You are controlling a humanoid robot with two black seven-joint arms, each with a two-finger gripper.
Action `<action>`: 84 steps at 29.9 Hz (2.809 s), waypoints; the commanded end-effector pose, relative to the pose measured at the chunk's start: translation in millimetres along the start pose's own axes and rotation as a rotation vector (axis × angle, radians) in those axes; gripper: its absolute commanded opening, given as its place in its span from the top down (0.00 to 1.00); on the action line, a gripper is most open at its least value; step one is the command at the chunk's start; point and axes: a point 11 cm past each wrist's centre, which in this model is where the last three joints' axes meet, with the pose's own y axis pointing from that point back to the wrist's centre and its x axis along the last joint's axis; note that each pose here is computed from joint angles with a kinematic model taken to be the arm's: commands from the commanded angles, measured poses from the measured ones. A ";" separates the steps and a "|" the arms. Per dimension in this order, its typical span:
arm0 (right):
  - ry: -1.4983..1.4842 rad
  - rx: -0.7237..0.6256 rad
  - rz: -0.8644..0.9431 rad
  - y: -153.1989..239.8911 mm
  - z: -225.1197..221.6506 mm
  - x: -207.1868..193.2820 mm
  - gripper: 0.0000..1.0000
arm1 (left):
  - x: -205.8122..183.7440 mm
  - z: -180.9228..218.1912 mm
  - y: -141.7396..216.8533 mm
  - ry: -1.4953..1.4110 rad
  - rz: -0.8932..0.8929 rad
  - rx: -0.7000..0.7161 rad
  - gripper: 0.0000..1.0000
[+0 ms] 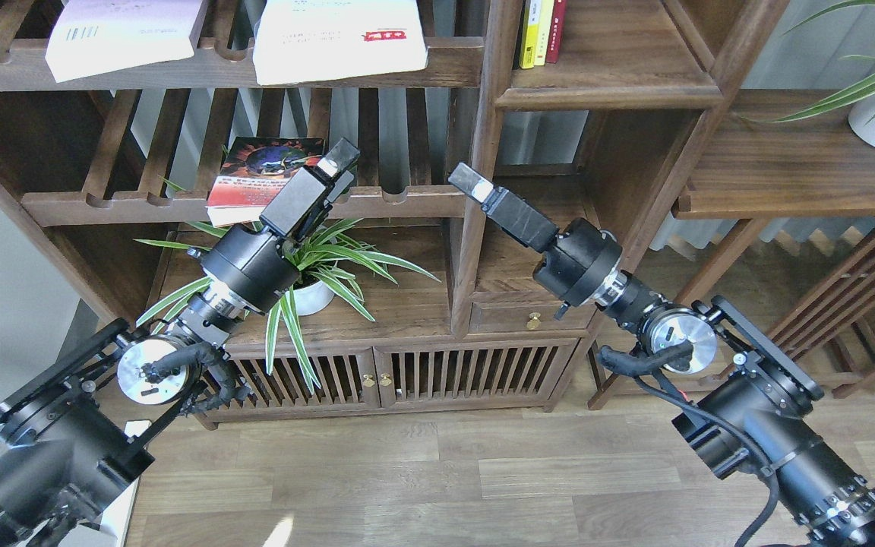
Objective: Organize books on shelf
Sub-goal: 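Move the left gripper down toward the colourful paperback beside the plant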
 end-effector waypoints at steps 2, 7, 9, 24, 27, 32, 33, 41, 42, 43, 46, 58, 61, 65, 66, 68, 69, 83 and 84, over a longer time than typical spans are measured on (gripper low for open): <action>0.000 0.000 0.001 0.2 -0.1 0.1 0.01 | 2.0 -1.1 2.8 -0.009 0.007 0.008 0.01; 0.000 0.000 0.001 0.2 -0.1 0.1 0.01 | 3.5 -5.3 4.4 -0.009 0.011 0.002 0.01; 0.000 0.000 0.001 0.2 -0.1 0.1 0.01 | 4.2 -7.6 5.8 -0.004 0.014 0.007 0.01; 0.000 0.000 0.001 0.2 -0.1 0.1 0.01 | 7.2 -4.6 9.6 0.001 0.024 -0.017 0.01; 0.001 0.000 -0.001 -0.2 -0.5 -0.2 0.01 | 6.8 -3.4 9.1 0.002 0.023 -0.022 0.01; 0.001 0.000 -0.001 -0.2 -0.5 -0.2 0.01 | 9.8 -4.0 13.8 0.012 0.034 -0.032 0.01; 0.001 -0.001 -0.002 -0.4 -0.4 -0.6 0.01 | 10.3 -4.0 13.9 0.012 0.036 -0.032 0.01; -0.006 -0.001 -0.008 -2.8 1.8 -1.8 0.01 | 10.1 3.7 12.6 0.085 0.036 -0.083 0.01; -0.009 -0.001 -0.010 -3.6 2.5 -2.2 0.01 | 10.4 4.4 13.0 0.088 0.037 -0.085 0.01; -0.011 0.000 -0.012 -4.3 3.1 -2.7 0.01 | 10.4 6.2 12.8 0.088 0.037 -0.093 0.01; -0.011 0.000 -0.012 -4.3 3.2 -2.7 0.01 | 9.8 9.5 12.9 0.088 0.034 -0.104 0.01; 0.006 -0.004 -0.003 -1.1 -2.4 -0.9 0.01 | 29.0 -0.8 42.6 0.140 0.109 -0.141 0.01; 0.007 -0.005 0.009 0.4 -3.0 0.9 0.01 | 31.5 5.6 53.3 0.167 0.121 -0.193 0.01; 0.004 -0.007 0.017 2.0 -1.6 2.4 0.01 | 31.4 13.0 57.4 0.168 0.122 -0.224 0.01; 0.004 -0.007 0.019 2.8 -1.5 2.9 0.01 | 33.0 11.2 60.6 0.174 0.129 -0.227 0.01; 0.004 -0.008 0.021 3.5 -1.4 3.4 0.01 | 36.4 8.8 65.3 0.185 0.161 -0.233 0.01; 0.006 -0.009 0.023 4.3 -2.1 3.8 0.01 | 39.2 9.4 67.4 0.190 0.194 -0.238 0.01; 0.014 -0.006 0.043 9.7 -5.9 8.9 0.01 | 69.2 25.0 79.3 0.340 0.471 -0.404 0.01; 0.013 -0.006 0.043 9.5 -5.5 9.1 0.01 | 70.4 27.1 79.6 0.345 0.486 -0.414 0.01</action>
